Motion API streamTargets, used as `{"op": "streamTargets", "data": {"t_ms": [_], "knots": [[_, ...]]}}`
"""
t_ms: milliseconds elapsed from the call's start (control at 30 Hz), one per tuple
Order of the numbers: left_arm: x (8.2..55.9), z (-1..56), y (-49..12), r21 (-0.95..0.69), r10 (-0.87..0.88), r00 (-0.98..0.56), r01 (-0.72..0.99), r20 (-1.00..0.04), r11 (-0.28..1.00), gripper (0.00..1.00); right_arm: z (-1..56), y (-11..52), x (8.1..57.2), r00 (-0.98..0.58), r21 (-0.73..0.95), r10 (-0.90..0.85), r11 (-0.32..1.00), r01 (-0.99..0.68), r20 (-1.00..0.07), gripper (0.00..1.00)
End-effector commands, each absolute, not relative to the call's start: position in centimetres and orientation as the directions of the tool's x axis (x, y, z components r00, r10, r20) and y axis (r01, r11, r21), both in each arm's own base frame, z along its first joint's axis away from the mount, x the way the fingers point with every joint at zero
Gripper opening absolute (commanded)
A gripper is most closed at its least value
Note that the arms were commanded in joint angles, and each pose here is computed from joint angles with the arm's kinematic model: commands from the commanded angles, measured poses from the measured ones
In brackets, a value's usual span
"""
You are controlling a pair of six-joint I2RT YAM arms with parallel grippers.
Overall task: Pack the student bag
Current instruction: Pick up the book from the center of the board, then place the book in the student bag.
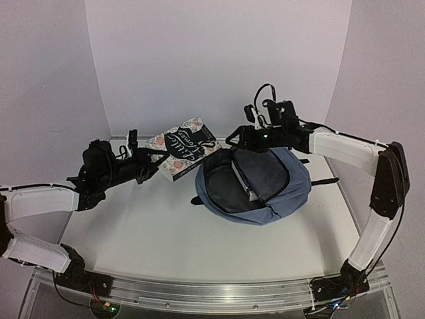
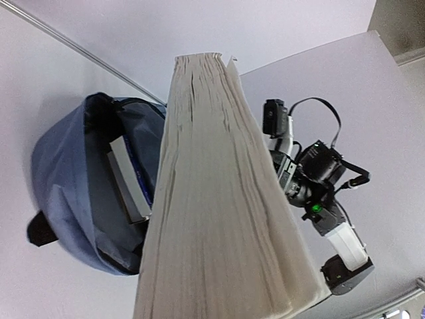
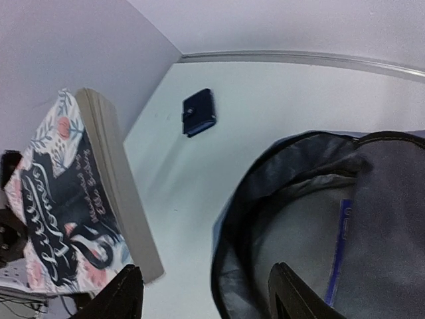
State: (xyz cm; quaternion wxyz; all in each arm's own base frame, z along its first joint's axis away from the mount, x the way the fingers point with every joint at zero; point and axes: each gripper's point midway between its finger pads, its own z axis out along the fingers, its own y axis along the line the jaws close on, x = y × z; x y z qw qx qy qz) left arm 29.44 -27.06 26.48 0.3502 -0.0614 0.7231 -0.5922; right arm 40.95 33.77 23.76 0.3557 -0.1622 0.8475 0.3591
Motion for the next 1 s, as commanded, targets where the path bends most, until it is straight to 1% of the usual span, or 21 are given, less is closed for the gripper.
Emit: {"op": "streamTargets", "data": {"t_ms": [0, 167, 267, 500, 833, 900, 967], "knots": [[29.6, 28.4, -25.4, -0.851, -0.515, -0.682, 0.361, -0.520, 0.381, 0.00, 21.8, 30.8, 39.5, -0.600, 0.122, -0.338, 0.794, -0.595, -0.725, 0.62], [29.2, 28.4, -25.4, -0.846, -0.498, -0.689, 0.368, -0.527, 0.386, 0.00, 18.7, 30.3, 38.6, -0.566, -0.066, -0.509, 0.779, -0.624, -0.649, 0.61], [28.9, 28.6, -25.4, -0.845, -0.495, -0.688, 0.376, -0.530, 0.381, 0.00, 17.0, 29.9, 38.4, -0.561, -0.135, -0.568, 0.765, -0.629, -0.602, 0.57], [28.6, 28.4, -25.3, -0.844, -0.489, -0.692, 0.379, -0.531, 0.379, 0.00, 13.9, 28.5, 39.5, -0.581, -0.242, -0.625, 0.762, -0.601, -0.522, 0.46], [28.5, 28.3, -25.5, -0.846, -0.483, -0.699, 0.381, -0.527, 0.372, 0.00, 11.2, 27.8, 40.7, -0.586, -0.320, -0.672, 0.736, -0.596, -0.453, 0.43], [28.5, 28.3, -25.5, -0.845, -0.481, -0.699, 0.383, -0.529, 0.373, 0.00, 10.9, 27.5, 40.9, -0.590, -0.333, -0.674, 0.735, -0.590, -0.444, 0.37], [28.5, 28.2, -25.7, -0.844, -0.472, -0.704, 0.384, -0.530, 0.374, 0.00, 10.9, 27.2, 41.2, -0.593, -0.342, -0.673, 0.738, -0.582, -0.443, 0.26]]}}
